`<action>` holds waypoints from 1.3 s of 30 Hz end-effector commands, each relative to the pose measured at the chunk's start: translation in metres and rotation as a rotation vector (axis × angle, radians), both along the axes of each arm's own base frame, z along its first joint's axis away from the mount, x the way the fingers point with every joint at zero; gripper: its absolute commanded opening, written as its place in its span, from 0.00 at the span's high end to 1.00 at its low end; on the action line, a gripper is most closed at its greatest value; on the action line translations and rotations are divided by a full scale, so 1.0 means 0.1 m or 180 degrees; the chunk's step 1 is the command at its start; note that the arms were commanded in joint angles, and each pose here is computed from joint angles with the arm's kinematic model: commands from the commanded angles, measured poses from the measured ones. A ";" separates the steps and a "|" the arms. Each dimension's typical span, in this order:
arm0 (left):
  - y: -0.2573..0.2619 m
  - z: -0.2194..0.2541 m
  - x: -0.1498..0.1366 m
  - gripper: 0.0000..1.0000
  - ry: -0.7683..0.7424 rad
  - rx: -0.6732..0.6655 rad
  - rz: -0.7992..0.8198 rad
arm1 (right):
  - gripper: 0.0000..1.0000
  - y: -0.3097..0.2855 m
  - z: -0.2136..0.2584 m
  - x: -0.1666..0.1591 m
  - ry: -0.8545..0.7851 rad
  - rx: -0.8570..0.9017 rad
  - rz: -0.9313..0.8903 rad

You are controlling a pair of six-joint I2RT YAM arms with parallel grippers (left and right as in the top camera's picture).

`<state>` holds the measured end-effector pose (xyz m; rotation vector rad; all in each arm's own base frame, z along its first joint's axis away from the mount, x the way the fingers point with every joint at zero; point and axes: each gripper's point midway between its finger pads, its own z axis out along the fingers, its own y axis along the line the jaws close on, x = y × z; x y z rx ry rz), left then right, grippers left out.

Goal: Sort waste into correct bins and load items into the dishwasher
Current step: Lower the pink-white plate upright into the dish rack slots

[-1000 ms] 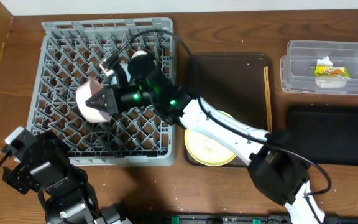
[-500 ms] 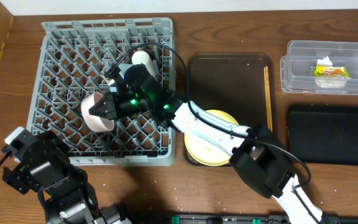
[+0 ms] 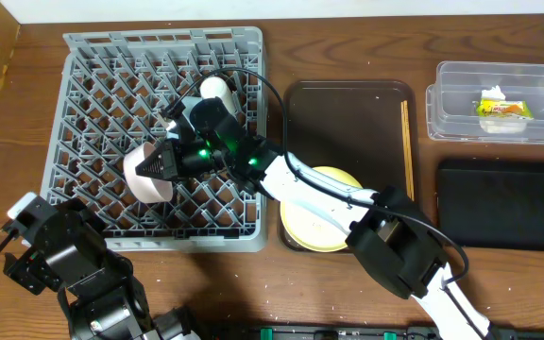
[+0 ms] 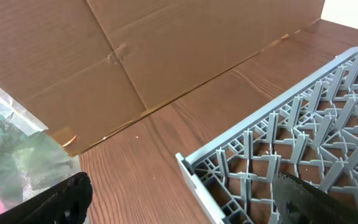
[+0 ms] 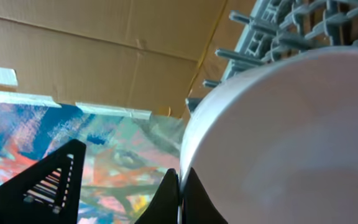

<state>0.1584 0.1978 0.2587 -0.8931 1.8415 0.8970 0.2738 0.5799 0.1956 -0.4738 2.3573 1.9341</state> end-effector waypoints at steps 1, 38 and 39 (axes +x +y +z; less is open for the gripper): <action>0.01 0.10 -0.03 0.06 -0.0037 0.0057 0.0042 | 0.99 -0.05 -0.16 0.00 0.0193 -0.0208 -0.0012; 0.01 0.10 -0.03 0.06 -0.0037 0.0057 0.0042 | 0.73 -0.92 0.46 0.31 -0.0753 -0.0955 -0.0592; 0.01 0.10 -0.03 0.06 -0.0037 0.0057 0.0042 | 0.65 -0.96 0.49 0.32 -0.0802 -0.0997 -0.0633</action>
